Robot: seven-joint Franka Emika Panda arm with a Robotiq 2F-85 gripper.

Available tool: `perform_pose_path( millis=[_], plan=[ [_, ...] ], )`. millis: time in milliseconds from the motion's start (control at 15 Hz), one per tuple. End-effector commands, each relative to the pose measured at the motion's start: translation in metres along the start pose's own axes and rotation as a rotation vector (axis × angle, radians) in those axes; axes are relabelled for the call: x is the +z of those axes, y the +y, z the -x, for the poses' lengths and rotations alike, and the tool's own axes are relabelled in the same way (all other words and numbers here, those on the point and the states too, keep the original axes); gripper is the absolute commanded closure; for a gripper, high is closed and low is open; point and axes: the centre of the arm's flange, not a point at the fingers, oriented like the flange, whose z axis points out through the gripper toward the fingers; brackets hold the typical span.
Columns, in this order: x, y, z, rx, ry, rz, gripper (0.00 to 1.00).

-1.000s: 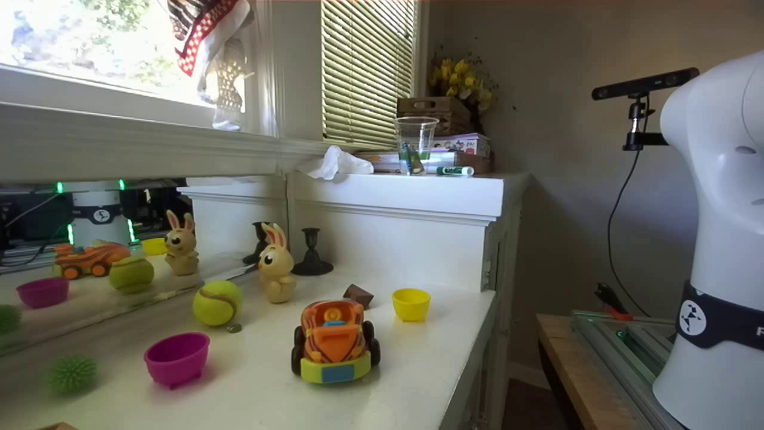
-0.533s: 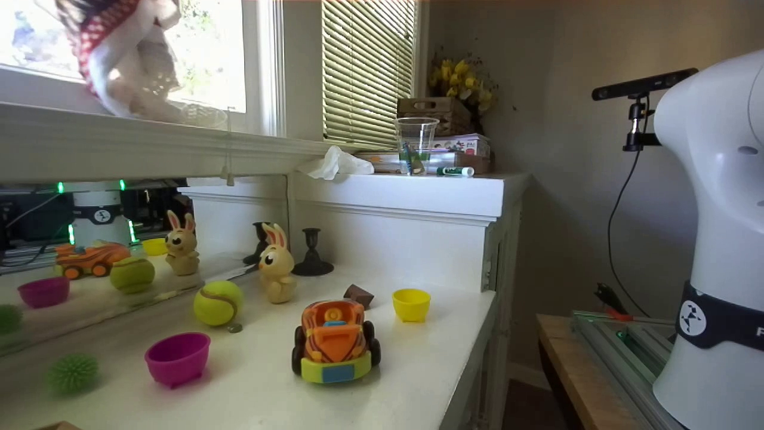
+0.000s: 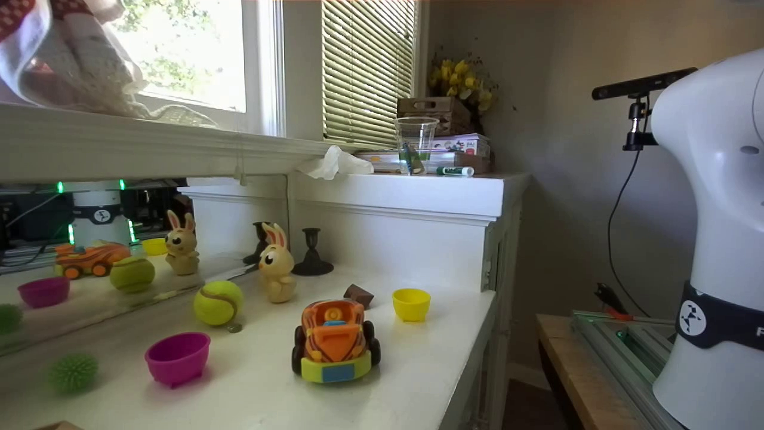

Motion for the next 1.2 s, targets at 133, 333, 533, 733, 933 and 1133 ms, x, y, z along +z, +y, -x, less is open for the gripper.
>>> perform_pose_path(
  millis=[133, 333, 533, 733, 933, 1133],
  plan=[
    [-0.008, 0.033, -0.006, 0.018, 0.011, 0.069, 0.98],
    [-0.022, 0.07, -0.002, 0.051, 0.025, 0.127, 0.98],
    [-0.04, 0.114, 0.004, 0.097, 0.014, 0.186, 0.98],
    [-0.053, 0.152, 0.01, 0.13, 0.026, 0.253, 0.98],
    [-0.065, 0.189, 0.018, 0.16, 0.014, 0.326, 0.98],
    [-0.068, 0.217, 0.027, 0.18, 0.01, 0.385, 0.98]
  ],
)
